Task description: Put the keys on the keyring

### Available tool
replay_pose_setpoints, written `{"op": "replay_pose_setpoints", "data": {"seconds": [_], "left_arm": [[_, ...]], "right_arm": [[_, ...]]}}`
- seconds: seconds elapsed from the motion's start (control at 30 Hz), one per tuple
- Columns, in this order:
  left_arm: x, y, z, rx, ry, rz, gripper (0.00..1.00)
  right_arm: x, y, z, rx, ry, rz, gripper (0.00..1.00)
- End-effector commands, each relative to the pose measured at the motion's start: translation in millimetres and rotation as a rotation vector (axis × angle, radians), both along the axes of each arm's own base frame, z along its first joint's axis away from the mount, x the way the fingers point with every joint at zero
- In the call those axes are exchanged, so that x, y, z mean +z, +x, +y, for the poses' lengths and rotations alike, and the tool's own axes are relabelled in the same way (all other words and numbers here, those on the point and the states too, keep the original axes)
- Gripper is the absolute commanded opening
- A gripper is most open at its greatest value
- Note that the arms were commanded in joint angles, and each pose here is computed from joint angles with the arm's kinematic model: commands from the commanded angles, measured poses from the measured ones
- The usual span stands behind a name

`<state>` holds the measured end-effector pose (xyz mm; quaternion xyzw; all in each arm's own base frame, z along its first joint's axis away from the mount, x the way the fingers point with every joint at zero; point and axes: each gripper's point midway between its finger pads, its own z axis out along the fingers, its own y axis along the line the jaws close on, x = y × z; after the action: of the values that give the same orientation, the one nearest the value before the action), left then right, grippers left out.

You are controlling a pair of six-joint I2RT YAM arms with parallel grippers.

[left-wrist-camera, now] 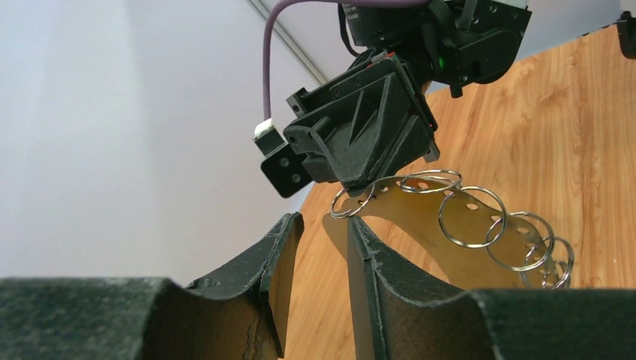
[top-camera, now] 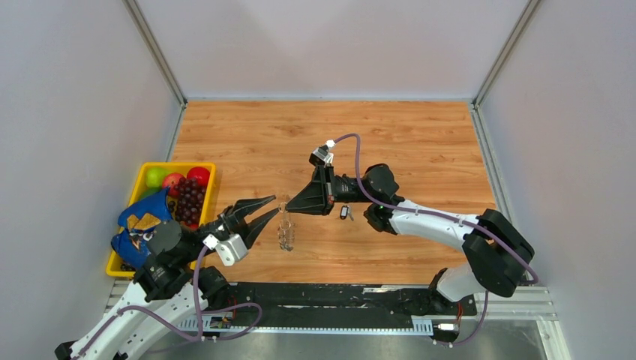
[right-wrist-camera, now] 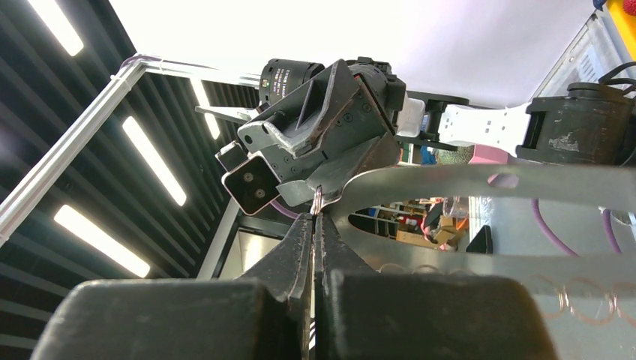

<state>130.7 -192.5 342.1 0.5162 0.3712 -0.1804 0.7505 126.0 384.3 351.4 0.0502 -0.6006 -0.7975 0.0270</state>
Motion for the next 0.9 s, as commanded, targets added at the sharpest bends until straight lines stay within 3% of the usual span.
{"op": "replay_pose_setpoints", "data": {"seconds": [0.0, 0.6, 0.87], "left_arm": [[9, -9, -2, -0.041, -0.026, -0.021, 0.39], [10, -20, -4, -0.098, -0.034, -0.027, 0.35], [9, -20, -4, -0.098, -0.032, -0.032, 0.40]], "right_arm": [[30, -3, -4, 0.004, 0.093, -0.056, 0.00], [25, -9, 3, 0.034, 0.078, -0.038, 0.00], [21, -11, 4, 0.044, 0.063, -0.027, 0.00]]}}
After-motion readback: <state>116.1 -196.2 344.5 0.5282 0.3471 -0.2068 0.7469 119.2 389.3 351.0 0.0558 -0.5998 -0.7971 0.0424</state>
